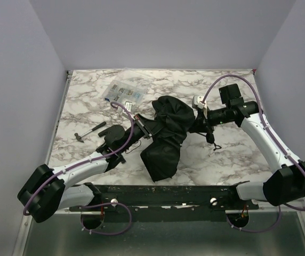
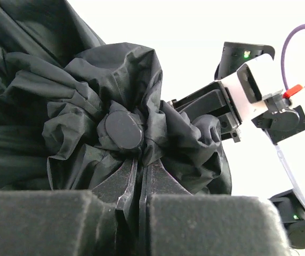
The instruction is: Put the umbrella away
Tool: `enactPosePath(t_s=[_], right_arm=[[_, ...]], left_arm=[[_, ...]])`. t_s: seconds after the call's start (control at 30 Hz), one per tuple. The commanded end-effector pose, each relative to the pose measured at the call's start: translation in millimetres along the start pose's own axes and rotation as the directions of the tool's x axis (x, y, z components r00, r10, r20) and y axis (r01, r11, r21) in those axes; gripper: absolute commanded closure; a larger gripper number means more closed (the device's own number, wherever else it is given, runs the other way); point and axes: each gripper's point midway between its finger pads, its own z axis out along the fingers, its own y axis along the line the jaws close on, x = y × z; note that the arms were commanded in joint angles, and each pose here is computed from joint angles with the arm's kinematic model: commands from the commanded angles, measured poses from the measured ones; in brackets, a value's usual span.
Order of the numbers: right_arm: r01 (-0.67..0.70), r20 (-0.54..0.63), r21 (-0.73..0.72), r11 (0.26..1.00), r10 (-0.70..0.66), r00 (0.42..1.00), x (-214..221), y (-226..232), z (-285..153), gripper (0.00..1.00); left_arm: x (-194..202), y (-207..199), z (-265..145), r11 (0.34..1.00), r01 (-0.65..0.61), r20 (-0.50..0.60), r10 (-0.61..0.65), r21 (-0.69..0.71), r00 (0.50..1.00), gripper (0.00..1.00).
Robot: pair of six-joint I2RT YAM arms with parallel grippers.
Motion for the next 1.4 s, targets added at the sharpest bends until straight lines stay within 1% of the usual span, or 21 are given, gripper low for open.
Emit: enactPosePath(t_s=[0.0, 0.17, 0.23, 0.3, 0.37, 0.43, 0.5, 0.7, 0.87, 0.97, 1.07, 1.1, 1.17, 1.2, 1.27, 1.33, 1.37], right_arm=[[-0.004, 0.021, -0.034, 0.999, 0.005, 1.0, -9, 20, 3, 1.0], [-0.044, 0.01, -0.011, 0.999, 0.044, 0.999, -3, 20, 3, 0.98], [-0.06, 0.01, -0.001, 0.998, 0.06, 0.998, 0, 18, 5, 0.8], [-0.074, 0.01, -0.006, 0.997, 0.074, 0.997, 3, 19, 7, 0.66], [-0.089, 0.015, -0.012, 0.996, 0.089, 0.996, 6, 20, 10, 0.59], [-0.109, 0.016, -0.021, 0.994, 0.109, 0.994, 9, 21, 13, 0.57], [-0.113, 0.023, -0.031, 0.993, 0.113, 0.993, 9, 21, 15, 0.58], [-0.111, 0.057, -0.053, 0.992, 0.114, 0.992, -16, 17, 9, 0.68], [-0.113, 0.068, -0.008, 0.994, 0.114, 0.991, -32, 8, 1, 0.77], [-0.112, 0.07, 0.024, 0.993, 0.11, 0.991, -36, 5, -4, 0.76], [-0.103, 0.086, 0.047, 0.994, 0.099, 0.991, -41, 3, -13, 0.64], [-0.096, 0.093, 0.05, 0.994, 0.091, 0.991, -43, 3, -16, 0.62], [-0.087, 0.096, 0.049, 0.995, 0.082, 0.992, -47, 5, -20, 0.62], [-0.087, 0.096, 0.041, 0.995, 0.083, 0.992, -48, 6, -20, 0.63], [-0.09, 0.101, 0.019, 0.996, 0.088, 0.991, -50, 9, -20, 0.72], [-0.09, 0.104, 0.005, 0.996, 0.089, 0.991, -53, 9, -20, 0.82], [-0.089, 0.108, 0.001, 0.996, 0.088, 0.99, -56, 9, -21, 0.91]], left_arm=[[-35, -63, 2, 0.976, -0.034, 0.147, 0.001, 0.217, 0.989, 1.0], [-46, -80, -4, 0.957, -0.065, 0.198, 0.008, 0.284, 0.98, 1.0], [-51, -89, -6, 0.946, -0.075, 0.215, 0.005, 0.315, 0.977, 1.0], [-55, -96, -8, 0.936, -0.087, 0.225, 0.009, 0.342, 0.974, 1.0], [-58, -103, -9, 0.929, -0.094, 0.231, 0.01, 0.358, 0.973, 1.0], [-61, -107, -11, 0.923, -0.101, 0.239, 0.01, 0.372, 0.971, 1.0], [-61, -111, -12, 0.917, -0.107, 0.236, 0.014, 0.383, 0.972, 1.0], [-54, -108, -7, 0.924, -0.124, 0.195, 0.055, 0.362, 0.979, 1.0], [-53, -104, -8, 0.929, -0.144, 0.194, 0.08, 0.341, 0.978, 1.0], [-54, -105, -10, 0.928, -0.16, 0.198, 0.096, 0.337, 0.975, 1.0], [-54, -105, -12, 0.927, -0.171, 0.196, 0.11, 0.335, 0.975, 1.0], [-54, -105, -13, 0.926, -0.173, 0.195, 0.112, 0.336, 0.974, 1.0], [-55, -105, -15, 0.925, -0.177, 0.196, 0.115, 0.337, 0.974, 1.0], [-56, -105, -15, 0.925, -0.178, 0.198, 0.115, 0.335, 0.973, 1.0], [-57, -105, -16, 0.925, -0.179, 0.199, 0.116, 0.336, 0.973, 1.0], [-57, -106, -15, 0.923, -0.178, 0.198, 0.115, 0.34, 0.973, 1.0], [-57, -106, -15, 0.923, -0.178, 0.195, 0.116, 0.341, 0.974, 1.0]])
